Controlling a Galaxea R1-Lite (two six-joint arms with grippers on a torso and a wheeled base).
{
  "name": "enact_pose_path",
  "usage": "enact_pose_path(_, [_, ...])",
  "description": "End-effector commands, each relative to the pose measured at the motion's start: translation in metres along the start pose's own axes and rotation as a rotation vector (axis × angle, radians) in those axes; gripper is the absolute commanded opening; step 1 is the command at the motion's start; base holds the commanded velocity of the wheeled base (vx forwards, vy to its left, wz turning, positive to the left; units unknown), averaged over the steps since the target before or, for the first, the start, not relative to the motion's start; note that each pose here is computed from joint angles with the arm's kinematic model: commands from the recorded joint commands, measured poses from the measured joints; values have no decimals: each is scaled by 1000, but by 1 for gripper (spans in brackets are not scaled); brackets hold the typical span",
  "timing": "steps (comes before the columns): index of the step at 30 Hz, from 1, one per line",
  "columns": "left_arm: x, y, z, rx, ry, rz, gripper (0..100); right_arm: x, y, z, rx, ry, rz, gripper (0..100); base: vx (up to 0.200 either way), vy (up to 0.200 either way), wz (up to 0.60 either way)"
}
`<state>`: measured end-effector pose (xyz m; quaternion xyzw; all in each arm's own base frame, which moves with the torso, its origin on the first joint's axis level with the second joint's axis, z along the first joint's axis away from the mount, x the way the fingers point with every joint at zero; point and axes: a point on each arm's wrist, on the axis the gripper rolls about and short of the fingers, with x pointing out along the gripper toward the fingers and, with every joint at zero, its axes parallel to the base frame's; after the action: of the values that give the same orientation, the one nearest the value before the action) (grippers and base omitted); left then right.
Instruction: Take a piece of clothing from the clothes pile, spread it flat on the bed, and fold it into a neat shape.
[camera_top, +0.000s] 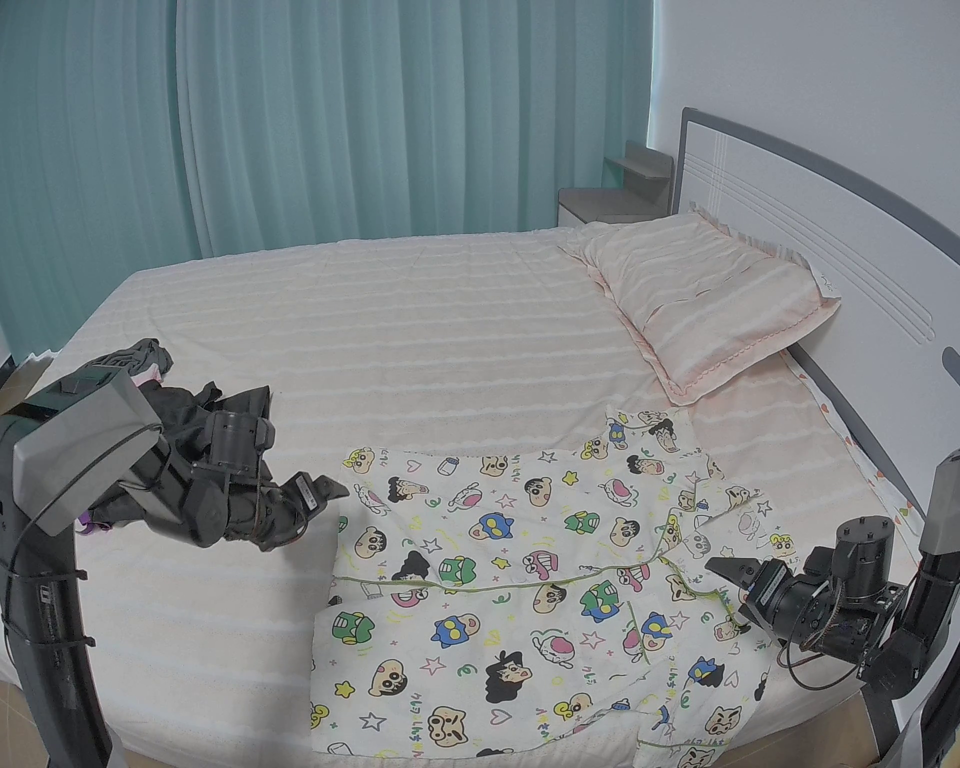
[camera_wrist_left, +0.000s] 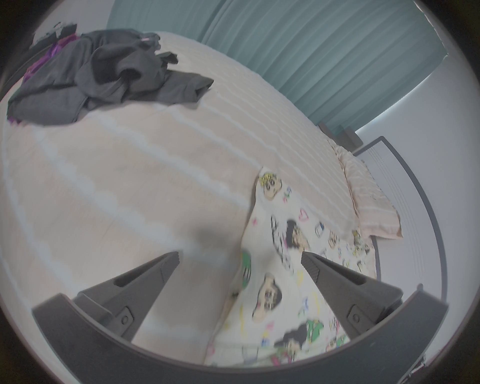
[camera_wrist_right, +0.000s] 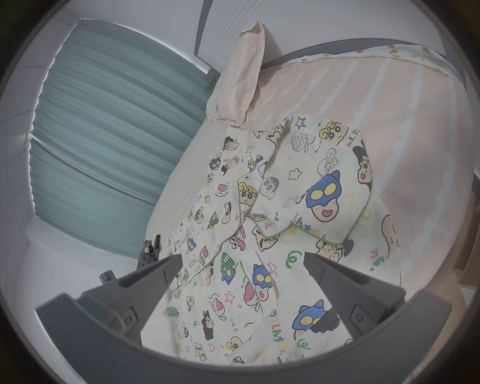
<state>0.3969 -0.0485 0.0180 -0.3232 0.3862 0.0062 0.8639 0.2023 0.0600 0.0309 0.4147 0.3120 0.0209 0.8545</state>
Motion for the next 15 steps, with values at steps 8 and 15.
enact_pose_path(8, [-57,-14,-53,-67,128,-139,100,-3,-2,-2,1,9,-11,100,0,0,0])
enact_pose_path(15, [-48,-22,-59,-88,131,-168,100,-3,-2,-1,0,6,-7,100,0,0,0])
